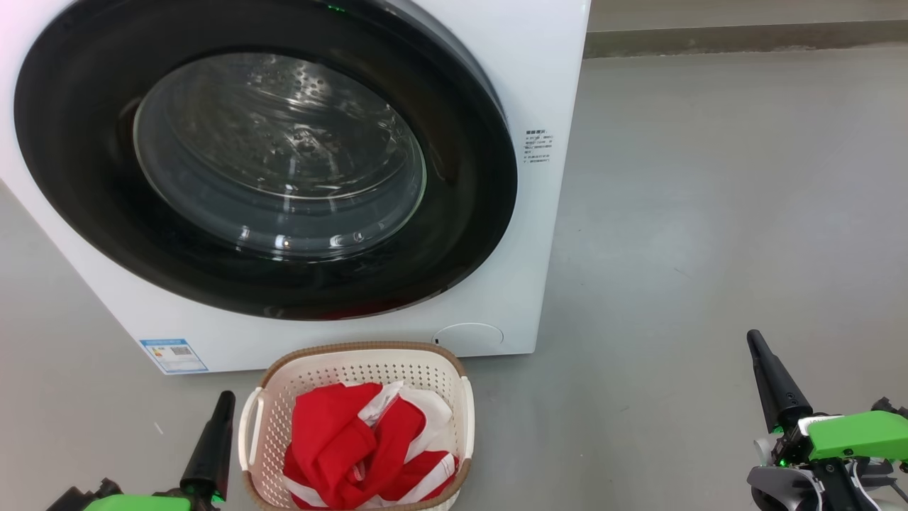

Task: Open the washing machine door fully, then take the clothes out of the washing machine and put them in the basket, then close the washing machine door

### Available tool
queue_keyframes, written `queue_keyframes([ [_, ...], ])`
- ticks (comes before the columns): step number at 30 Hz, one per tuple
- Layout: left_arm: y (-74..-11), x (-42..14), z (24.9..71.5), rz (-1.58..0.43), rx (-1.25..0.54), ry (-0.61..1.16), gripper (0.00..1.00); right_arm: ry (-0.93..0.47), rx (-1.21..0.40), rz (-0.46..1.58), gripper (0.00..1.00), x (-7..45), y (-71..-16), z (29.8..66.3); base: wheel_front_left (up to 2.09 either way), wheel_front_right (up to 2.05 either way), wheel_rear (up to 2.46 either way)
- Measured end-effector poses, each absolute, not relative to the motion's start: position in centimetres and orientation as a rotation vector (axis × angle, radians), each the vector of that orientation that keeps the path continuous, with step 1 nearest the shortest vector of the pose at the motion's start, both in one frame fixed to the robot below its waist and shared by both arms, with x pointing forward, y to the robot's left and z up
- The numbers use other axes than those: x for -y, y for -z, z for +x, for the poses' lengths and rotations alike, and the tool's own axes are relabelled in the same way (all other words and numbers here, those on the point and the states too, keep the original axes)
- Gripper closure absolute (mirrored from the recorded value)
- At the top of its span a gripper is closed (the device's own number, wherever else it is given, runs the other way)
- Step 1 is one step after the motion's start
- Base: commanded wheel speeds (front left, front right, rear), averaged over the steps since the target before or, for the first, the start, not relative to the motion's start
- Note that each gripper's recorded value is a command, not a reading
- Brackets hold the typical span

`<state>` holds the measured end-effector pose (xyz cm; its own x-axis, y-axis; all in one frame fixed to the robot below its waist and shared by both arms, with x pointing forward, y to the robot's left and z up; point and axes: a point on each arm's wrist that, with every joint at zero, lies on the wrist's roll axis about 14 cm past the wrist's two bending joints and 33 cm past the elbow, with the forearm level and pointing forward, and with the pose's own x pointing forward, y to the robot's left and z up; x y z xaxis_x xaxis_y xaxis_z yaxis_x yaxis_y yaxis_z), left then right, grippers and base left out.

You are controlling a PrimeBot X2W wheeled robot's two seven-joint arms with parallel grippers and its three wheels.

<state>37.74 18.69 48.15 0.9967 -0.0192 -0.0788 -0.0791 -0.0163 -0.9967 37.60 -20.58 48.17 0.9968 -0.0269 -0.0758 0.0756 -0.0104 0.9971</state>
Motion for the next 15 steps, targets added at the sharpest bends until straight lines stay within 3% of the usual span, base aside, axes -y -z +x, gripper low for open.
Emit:
queue_keyframes([
  [15,-48.16,-18.69,37.74,-1.587,-0.077,-0.047,1.00,0.082,-0.037,1.580,1.00,20.61,-48.18,37.60,0.00,0.00,0.00],
])
